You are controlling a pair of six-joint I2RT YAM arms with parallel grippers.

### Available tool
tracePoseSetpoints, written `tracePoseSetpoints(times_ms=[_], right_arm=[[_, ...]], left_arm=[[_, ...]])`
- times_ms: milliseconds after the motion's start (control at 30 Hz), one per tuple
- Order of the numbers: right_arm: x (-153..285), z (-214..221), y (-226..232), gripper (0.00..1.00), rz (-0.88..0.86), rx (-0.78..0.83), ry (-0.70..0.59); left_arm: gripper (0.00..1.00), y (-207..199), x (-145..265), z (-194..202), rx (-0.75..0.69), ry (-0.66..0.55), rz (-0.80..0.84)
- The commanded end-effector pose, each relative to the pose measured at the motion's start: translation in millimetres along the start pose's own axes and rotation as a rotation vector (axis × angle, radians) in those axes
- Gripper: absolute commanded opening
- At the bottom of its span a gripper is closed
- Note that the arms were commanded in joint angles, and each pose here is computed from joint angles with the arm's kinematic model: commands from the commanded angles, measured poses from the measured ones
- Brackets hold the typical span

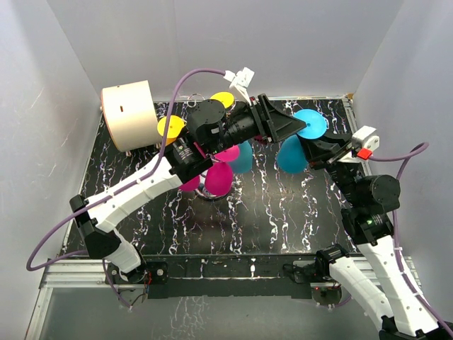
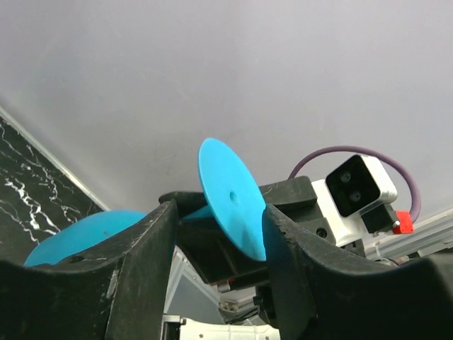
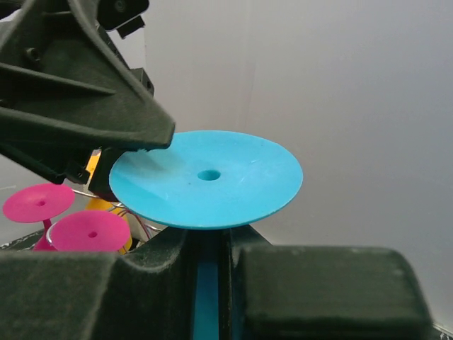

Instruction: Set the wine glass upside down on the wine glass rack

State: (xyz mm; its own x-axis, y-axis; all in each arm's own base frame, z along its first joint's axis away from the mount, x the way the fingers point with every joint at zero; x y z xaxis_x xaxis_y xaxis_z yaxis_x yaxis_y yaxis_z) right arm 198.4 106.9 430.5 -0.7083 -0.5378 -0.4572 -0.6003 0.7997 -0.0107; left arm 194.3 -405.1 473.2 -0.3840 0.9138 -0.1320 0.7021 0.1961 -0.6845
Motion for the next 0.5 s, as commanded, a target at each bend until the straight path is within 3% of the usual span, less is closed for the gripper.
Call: tracePoseSetpoints(times_ms=[0, 267, 467], right_arm=[[-1, -16, 7, 0.00, -0.051, 0.052, -0.067], [-15, -18, -1, 0.00, -0.043, 0.130, -0.054], [-19, -15, 0, 0.00, -0.072, 0.158, -0.035]], left_arm=[[0.44, -30, 7, -30, 0.023, -0.101, 0.094], [0.23, -32, 4, -24, 0.059, -0.067, 0.126], [0.16, -32, 7, -25, 0.057, -0.092, 0.134]])
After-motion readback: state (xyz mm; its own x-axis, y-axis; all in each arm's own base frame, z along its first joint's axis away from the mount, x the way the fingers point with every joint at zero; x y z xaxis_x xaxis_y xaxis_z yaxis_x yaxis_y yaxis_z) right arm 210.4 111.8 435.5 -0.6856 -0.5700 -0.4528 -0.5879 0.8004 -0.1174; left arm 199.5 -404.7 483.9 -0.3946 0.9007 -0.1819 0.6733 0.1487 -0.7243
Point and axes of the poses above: each gripper's point midway between its finger pads, its own x axis back along the fingers, its own y axis along the line the jaws close on, z = x × y, the point moved 5 cm from there along x, back along the fingers, and after that the axes turned 4 degrees about -x, right-handed, at the moved point
